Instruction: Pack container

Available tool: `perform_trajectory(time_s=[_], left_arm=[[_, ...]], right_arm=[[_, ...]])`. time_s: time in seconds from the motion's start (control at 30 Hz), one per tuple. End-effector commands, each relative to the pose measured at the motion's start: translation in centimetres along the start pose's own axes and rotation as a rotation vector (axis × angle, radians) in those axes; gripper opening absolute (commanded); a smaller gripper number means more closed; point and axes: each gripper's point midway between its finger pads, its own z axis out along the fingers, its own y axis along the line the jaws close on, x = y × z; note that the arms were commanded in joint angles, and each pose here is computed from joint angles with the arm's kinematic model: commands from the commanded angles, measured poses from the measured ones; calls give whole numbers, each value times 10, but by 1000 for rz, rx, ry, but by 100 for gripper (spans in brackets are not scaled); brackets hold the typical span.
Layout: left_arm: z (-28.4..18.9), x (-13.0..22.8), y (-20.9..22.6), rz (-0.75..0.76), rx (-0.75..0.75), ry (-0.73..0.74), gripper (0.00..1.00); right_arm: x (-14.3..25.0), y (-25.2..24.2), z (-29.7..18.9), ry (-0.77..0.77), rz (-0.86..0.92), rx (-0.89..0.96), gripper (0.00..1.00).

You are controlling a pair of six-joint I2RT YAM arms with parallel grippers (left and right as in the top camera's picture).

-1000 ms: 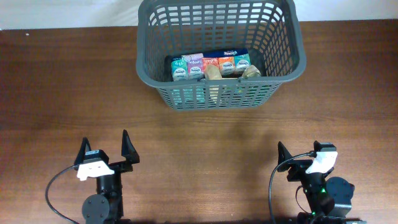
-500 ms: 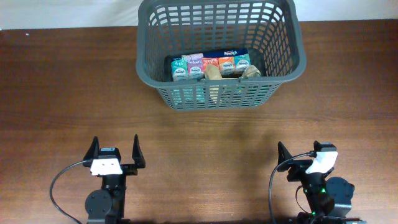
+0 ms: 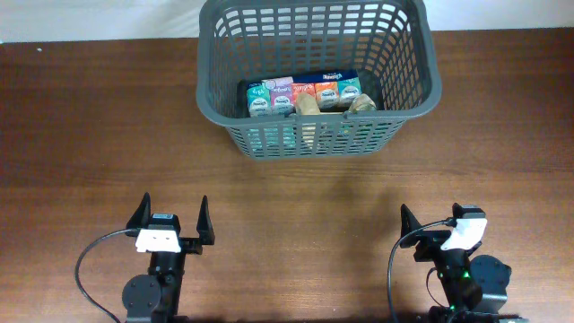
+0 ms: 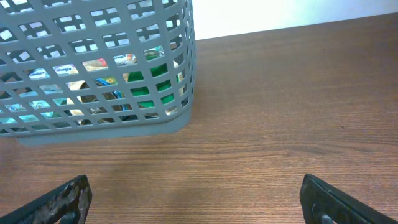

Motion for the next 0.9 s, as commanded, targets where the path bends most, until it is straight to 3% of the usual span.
perform_trajectory(time_s=[0.0,0.87], left_arm=[[0,12,-4,14,23,40,99],[0,19,-4,13,19,69,99]], right_arm=[[1,0,1,-3,5,2,99],[1,0,1,-2,5,2,99]])
